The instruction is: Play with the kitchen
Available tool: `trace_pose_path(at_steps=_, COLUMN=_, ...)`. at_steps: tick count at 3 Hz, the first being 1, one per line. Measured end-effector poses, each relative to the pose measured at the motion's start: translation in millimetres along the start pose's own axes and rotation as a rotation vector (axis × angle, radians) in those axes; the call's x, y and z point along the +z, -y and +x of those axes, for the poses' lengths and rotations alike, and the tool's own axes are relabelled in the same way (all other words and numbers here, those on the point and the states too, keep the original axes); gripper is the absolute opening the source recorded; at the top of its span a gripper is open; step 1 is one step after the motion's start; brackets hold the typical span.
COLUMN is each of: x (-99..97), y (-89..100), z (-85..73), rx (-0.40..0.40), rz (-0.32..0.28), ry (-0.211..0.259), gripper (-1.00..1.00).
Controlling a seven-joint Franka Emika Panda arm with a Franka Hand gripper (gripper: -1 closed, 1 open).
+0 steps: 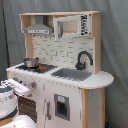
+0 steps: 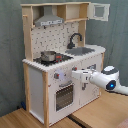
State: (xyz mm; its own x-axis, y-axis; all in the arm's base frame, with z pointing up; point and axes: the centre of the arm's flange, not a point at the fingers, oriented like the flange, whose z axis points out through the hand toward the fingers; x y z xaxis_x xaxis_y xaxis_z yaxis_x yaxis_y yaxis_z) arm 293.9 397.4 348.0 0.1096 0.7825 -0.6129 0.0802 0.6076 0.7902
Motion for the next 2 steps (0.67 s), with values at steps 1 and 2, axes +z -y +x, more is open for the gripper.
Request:
trace_pose_path(at_steps=1, x=-27.1, y=-8.1, z=5.1, rx=0.001, rz=-0.013, ry=0.019, gripper=1.00)
trace_pose_path(at_steps=2, x=-45.2, y=-8.2, z=2.9, rx=0.002, rz=-0.010, ry=0.049, gripper=1.00)
